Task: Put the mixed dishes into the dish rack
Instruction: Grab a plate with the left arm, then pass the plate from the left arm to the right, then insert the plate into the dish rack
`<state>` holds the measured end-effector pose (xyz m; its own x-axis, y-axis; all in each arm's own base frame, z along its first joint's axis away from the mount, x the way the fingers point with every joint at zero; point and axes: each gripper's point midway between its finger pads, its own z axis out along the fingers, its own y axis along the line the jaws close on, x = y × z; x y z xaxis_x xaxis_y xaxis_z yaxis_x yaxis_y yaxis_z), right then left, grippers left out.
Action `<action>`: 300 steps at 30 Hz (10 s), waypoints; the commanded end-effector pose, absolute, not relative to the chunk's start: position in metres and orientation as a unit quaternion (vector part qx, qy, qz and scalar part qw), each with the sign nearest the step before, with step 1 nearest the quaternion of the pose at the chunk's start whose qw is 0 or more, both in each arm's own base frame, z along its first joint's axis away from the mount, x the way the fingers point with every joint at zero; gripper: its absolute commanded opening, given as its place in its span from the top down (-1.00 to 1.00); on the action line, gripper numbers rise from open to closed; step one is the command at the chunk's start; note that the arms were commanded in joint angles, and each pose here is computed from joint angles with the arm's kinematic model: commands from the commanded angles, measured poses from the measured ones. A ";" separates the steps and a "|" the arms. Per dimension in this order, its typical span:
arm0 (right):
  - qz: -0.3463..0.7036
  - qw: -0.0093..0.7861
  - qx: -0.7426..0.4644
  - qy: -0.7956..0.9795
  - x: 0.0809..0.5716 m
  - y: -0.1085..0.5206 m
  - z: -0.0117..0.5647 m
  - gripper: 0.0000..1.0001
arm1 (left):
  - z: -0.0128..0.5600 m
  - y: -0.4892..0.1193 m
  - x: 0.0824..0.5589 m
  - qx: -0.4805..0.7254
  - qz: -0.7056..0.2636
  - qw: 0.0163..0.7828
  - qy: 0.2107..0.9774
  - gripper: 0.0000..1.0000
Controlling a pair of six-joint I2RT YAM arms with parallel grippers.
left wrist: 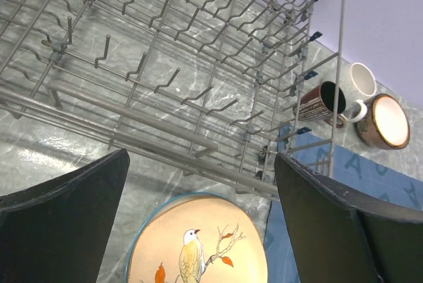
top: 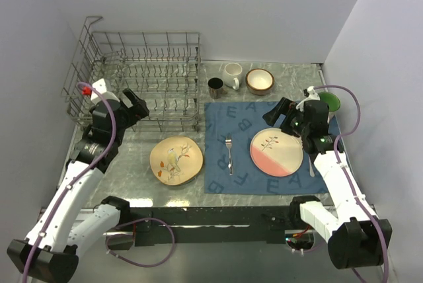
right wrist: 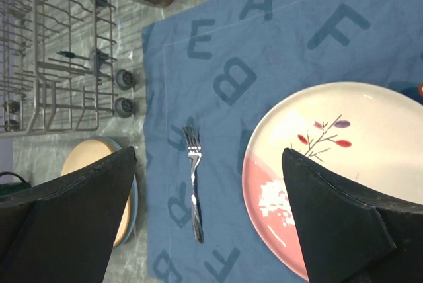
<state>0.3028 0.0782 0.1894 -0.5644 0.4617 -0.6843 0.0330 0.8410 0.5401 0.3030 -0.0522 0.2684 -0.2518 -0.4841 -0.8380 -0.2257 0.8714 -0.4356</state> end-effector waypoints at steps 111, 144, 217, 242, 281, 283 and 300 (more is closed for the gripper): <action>0.256 0.257 -0.048 0.931 0.218 0.335 0.054 0.17 | 0.047 -0.112 0.221 -0.253 -0.186 0.314 0.896 0.24; 0.312 0.250 0.041 0.915 0.222 0.311 0.096 -0.25 | 0.095 -0.149 0.215 -0.274 -0.307 0.282 0.867 0.98; 0.373 0.314 0.041 0.872 0.195 0.281 0.187 1.00 | 0.156 -0.138 0.223 -0.227 -0.317 0.376 0.840 -0.99; 0.302 0.522 0.026 0.797 0.247 0.241 0.375 1.00 | 0.198 -0.089 0.236 -0.273 -0.207 0.445 0.827 -0.99; 0.002 0.742 0.136 0.657 0.478 0.305 0.447 1.00 | 0.254 -0.052 0.249 -0.317 -0.132 0.508 0.790 -0.99; -0.029 0.750 0.126 0.649 0.482 0.312 0.443 1.00 | 0.252 -0.050 0.249 -0.319 -0.127 0.507 0.791 -0.99; -0.059 0.757 0.162 0.631 0.496 0.330 0.415 1.00 | 0.215 -0.063 0.258 -0.302 -0.111 0.464 0.825 -0.99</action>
<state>0.5151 0.3480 0.3182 -0.0289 -0.1716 -0.9847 0.2338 0.9567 -0.1736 0.2571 -0.0607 0.2205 -0.3690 -0.6112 -0.7002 -0.3992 0.7845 -0.4745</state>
